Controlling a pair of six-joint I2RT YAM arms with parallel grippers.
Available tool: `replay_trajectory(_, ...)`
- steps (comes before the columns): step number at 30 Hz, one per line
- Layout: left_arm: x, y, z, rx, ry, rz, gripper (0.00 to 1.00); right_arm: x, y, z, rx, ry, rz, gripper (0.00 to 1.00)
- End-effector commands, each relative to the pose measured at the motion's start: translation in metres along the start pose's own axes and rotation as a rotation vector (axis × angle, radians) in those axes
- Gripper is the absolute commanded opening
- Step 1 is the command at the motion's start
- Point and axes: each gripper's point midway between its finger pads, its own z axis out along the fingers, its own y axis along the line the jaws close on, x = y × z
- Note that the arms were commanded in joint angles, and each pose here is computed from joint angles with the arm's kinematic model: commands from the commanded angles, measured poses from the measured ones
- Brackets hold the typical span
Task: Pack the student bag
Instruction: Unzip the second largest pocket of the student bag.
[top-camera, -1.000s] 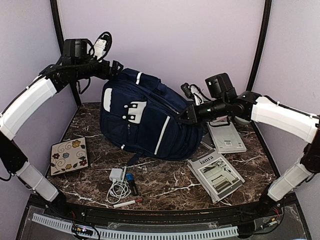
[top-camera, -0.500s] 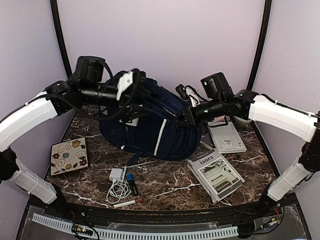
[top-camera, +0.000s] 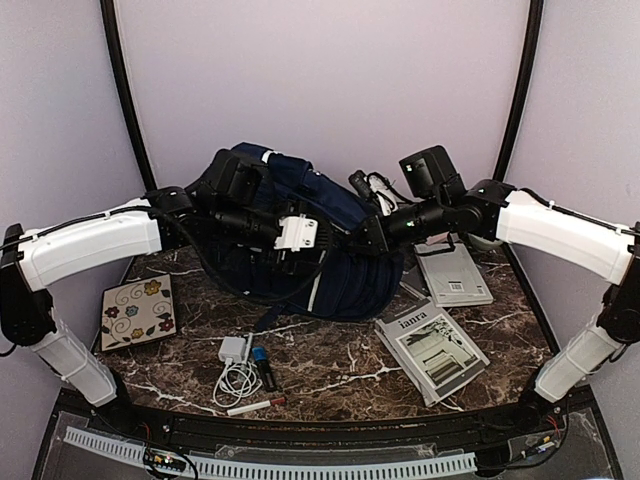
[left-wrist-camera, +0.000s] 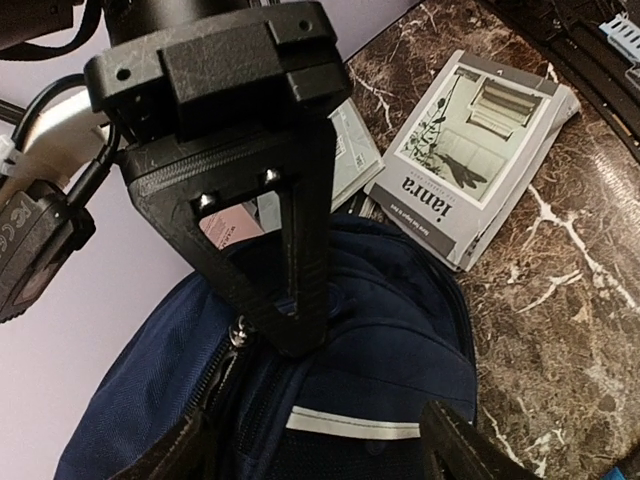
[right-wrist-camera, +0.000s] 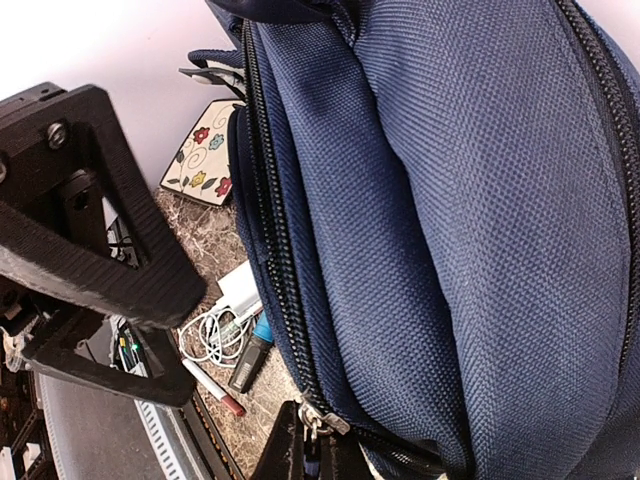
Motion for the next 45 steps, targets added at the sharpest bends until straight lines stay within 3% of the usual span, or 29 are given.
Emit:
replay_trajectory(1, 0.011, 0.017, 0.009, -0.06, 0.08, 0.079, 0.74, -0.005, 0.013, -0.002, -0.033, -0.023, -0.027, 0.0)
replay_trajectory(10, 0.026, 0.02, 0.015, -0.074, 0.152, 0.097, 0.69, -0.005, 0.016, -0.001, -0.047, -0.024, -0.032, 0.0)
replay_trajectory(13, 0.011, 0.032, 0.008, -0.124, 0.093, 0.11, 0.75, -0.003, 0.018, -0.001, -0.059, -0.017, -0.041, 0.0)
replay_trajectory(18, 0.009, 0.035, 0.007, -0.061, 0.087, 0.034, 0.81, -0.002, 0.023, -0.005, -0.077, -0.019, -0.057, 0.0)
replay_trajectory(22, 0.022, 0.027, 0.015, -0.02, 0.132, 0.023, 0.75, -0.001, 0.022, -0.004, -0.074, -0.015, -0.055, 0.0)
replay_trajectory(28, 0.003, 0.035, 0.004, -0.054, 0.054, 0.023, 0.71, 0.002, 0.021, -0.002, -0.073, -0.004, -0.054, 0.0)
replay_trajectory(34, -0.039, 0.034, -0.023, -0.016, -0.115, 0.009, 0.69, 0.003, 0.019, -0.001, -0.067, -0.004, -0.049, 0.0)
replay_trajectory(45, -0.007, 0.025, -0.011, 0.021, 0.037, 0.019, 0.6, 0.003, 0.019, -0.001, -0.066, -0.005, -0.053, 0.0)
